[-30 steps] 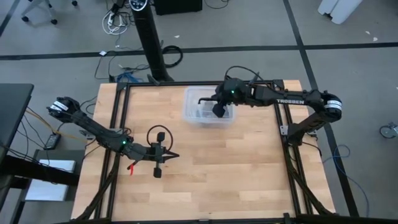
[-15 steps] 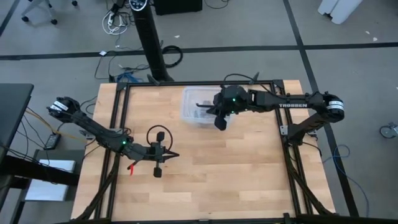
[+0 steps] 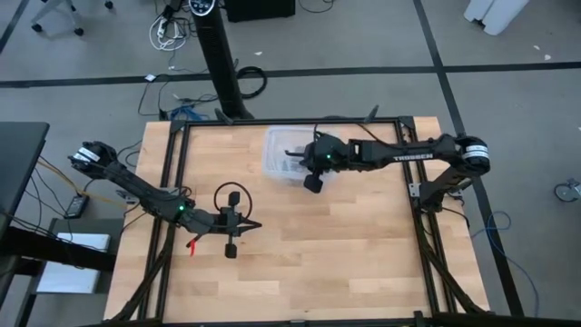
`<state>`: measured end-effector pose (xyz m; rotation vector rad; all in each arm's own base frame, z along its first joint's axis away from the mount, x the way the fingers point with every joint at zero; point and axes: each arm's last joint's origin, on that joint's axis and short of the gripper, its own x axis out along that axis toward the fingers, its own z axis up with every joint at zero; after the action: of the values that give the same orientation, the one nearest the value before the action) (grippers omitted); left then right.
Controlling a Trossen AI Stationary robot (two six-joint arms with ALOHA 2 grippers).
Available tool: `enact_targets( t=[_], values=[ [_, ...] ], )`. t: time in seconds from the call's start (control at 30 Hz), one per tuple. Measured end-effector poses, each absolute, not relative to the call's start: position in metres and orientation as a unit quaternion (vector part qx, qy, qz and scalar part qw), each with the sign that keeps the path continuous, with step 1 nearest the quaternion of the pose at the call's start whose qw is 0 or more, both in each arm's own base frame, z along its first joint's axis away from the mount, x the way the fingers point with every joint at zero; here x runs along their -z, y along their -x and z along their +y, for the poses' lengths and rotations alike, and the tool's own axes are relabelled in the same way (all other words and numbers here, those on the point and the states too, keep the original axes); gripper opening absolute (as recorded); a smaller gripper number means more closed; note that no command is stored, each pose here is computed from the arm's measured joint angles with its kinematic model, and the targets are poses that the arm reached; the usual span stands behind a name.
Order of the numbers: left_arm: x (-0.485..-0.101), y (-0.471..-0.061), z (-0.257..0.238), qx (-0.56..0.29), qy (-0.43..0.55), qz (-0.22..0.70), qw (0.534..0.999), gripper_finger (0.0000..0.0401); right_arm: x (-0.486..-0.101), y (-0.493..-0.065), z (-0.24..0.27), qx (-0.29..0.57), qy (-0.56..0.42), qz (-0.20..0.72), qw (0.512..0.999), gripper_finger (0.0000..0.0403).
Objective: Roll bandage
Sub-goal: Close the transparent bin with the transparent bin lid
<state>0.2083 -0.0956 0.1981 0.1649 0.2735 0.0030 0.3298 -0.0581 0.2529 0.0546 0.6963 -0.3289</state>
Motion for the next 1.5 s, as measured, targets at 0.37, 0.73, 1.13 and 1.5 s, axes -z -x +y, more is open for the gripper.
enact_targets(
  t=[0.37,0.73,1.13,1.5],
  values=[
    [-0.198,-0.209,-0.094,-0.005,-0.081,0.136,0.987,0.0,-0.285,-0.318,-0.047,0.224,0.039,0.277,0.934,0.0],
    [-0.198,-0.21,-0.091,-0.014,-0.079,0.137,0.987,0.0,-0.25,-0.335,-0.046,0.185,0.011,0.333,0.924,0.0],
    [-0.198,-0.213,-0.086,-0.019,-0.066,0.139,0.988,0.0,-0.276,-0.328,-0.008,0.101,0.062,0.28,0.953,0.0],
    [-0.198,-0.219,-0.072,-0.016,-0.054,0.144,0.988,0.0,-0.231,-0.315,0.009,0.126,0.056,0.295,0.946,0.0]
  ],
)
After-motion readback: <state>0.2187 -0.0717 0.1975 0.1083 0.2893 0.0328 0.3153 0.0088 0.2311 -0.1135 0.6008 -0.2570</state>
